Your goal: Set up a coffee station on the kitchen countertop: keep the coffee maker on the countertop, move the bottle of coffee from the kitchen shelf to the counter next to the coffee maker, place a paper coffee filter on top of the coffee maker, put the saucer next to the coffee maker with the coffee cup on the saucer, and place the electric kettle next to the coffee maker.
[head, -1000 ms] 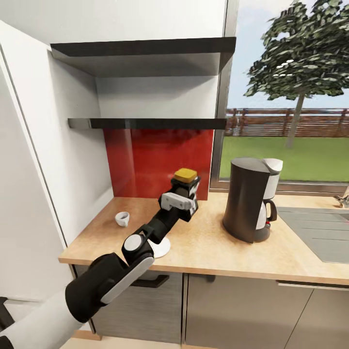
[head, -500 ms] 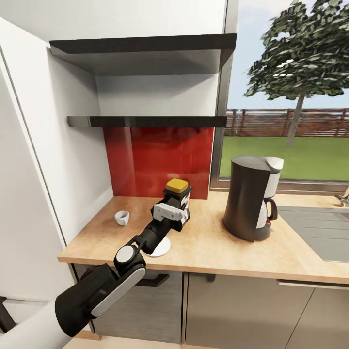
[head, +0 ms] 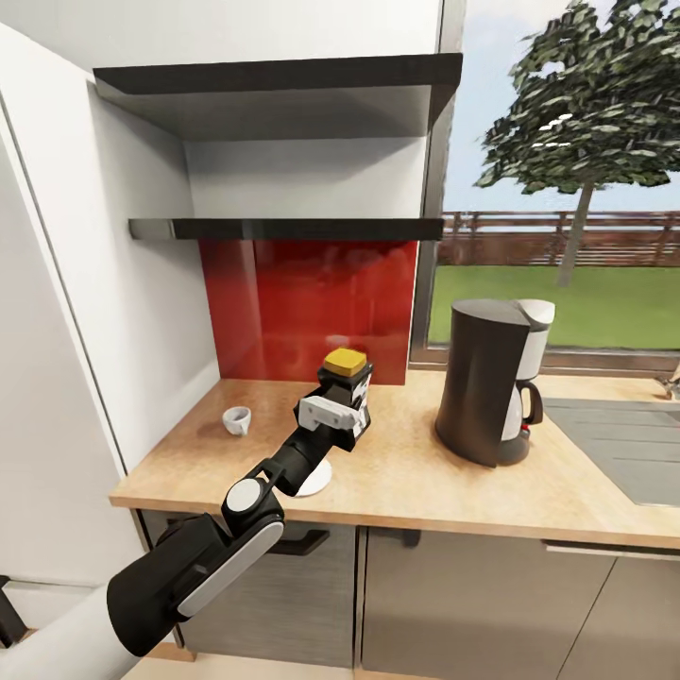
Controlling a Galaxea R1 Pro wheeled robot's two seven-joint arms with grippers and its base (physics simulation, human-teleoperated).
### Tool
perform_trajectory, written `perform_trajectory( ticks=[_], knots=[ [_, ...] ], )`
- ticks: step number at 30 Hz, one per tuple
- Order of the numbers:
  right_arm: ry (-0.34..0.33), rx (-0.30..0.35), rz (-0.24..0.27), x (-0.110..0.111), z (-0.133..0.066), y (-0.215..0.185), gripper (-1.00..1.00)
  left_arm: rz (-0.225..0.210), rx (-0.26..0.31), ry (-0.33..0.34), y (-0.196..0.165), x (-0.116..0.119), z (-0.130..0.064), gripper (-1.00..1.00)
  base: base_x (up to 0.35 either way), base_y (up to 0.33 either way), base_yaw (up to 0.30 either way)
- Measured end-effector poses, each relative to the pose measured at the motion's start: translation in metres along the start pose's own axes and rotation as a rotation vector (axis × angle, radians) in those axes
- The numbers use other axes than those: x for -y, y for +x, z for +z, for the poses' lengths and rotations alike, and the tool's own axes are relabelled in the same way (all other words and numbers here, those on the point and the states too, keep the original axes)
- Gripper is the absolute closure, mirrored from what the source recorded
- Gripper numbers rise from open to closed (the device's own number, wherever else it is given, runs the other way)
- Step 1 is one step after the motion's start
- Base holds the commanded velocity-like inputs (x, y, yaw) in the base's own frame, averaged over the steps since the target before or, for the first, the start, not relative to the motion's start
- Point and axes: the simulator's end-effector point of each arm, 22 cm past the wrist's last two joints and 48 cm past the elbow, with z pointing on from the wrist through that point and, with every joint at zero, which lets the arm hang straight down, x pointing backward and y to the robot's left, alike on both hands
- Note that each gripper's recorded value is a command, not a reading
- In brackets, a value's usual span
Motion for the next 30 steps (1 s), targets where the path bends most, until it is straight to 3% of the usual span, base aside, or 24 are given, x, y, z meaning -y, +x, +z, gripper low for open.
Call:
perform_trajectory(
  ticks=[30],
  knots=[
    [0.000, 0.001, 0.000, 0.002, 0.039, 0.015, -1.00, -0.001, 0.004, 0.003, 0.039, 0.000, -0.007, 1.00, 0.000, 0.000, 0.000]
  ],
)
